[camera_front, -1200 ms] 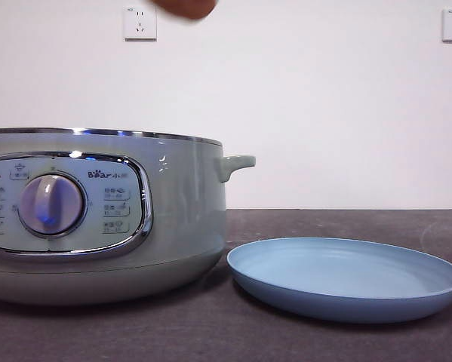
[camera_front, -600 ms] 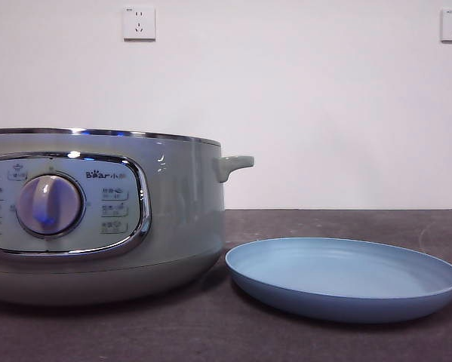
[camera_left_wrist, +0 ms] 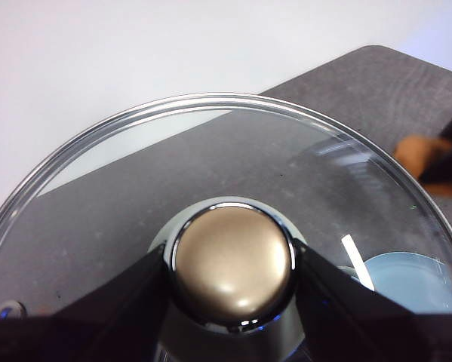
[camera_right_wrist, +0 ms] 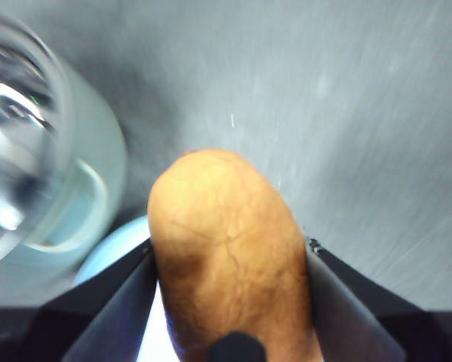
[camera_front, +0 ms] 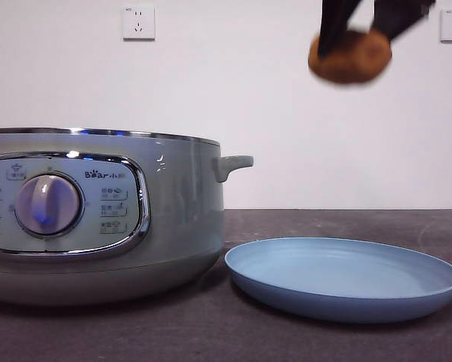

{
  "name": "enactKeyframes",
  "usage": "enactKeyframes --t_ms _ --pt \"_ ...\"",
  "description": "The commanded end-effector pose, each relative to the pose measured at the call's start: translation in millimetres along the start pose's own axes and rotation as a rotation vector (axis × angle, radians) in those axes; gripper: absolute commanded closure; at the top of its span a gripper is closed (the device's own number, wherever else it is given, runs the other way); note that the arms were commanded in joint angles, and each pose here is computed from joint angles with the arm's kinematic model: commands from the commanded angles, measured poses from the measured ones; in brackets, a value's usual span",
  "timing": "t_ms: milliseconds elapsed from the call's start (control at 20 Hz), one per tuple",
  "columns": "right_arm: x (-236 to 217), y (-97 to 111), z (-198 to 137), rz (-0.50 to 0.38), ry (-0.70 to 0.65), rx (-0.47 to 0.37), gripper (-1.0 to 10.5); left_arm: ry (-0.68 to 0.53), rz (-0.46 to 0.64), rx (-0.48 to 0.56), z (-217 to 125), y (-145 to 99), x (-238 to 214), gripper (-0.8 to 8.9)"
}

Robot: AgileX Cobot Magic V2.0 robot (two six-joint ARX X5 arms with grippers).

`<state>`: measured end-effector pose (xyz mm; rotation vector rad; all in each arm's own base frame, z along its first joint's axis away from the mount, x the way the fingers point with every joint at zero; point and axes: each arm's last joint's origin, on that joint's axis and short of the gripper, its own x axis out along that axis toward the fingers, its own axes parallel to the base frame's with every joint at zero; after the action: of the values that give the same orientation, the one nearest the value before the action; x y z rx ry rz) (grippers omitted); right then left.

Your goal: Take the potato out from the steamer,put the potato on the plate,close the lid

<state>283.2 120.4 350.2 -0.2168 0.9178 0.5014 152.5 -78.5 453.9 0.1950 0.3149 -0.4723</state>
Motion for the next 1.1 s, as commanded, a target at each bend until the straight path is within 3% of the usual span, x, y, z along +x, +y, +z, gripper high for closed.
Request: enactKeyframes --t_ms 50,200,450,550,700,1100 --pt "34 0 -23 0.013 0.074 0.046 9.6 -0.081 0.006 -0.006 10 1 -6 8.21" --pt "71 8 -54 0.102 0.124 0.078 9.6 -0.087 0.008 -0.006 11 1 -5 8.21" --pt "102 35 -89 0.140 0.173 0.061 9.6 -0.093 0.011 -0.006 11 2 -5 8.21" --pt "109 42 -98 0.141 0.175 0.051 9.6 -0.095 0.011 -0.006 11 2 -5 8.21" --pt "122 43 -111 0.074 0.195 0.042 9.6 -0.095 0.011 -0.007 11 2 -5 8.21" --pt "134 42 -124 0.078 0.237 0.046 9.5 -0.095 0.010 -0.006 11 2 -5 8.21"
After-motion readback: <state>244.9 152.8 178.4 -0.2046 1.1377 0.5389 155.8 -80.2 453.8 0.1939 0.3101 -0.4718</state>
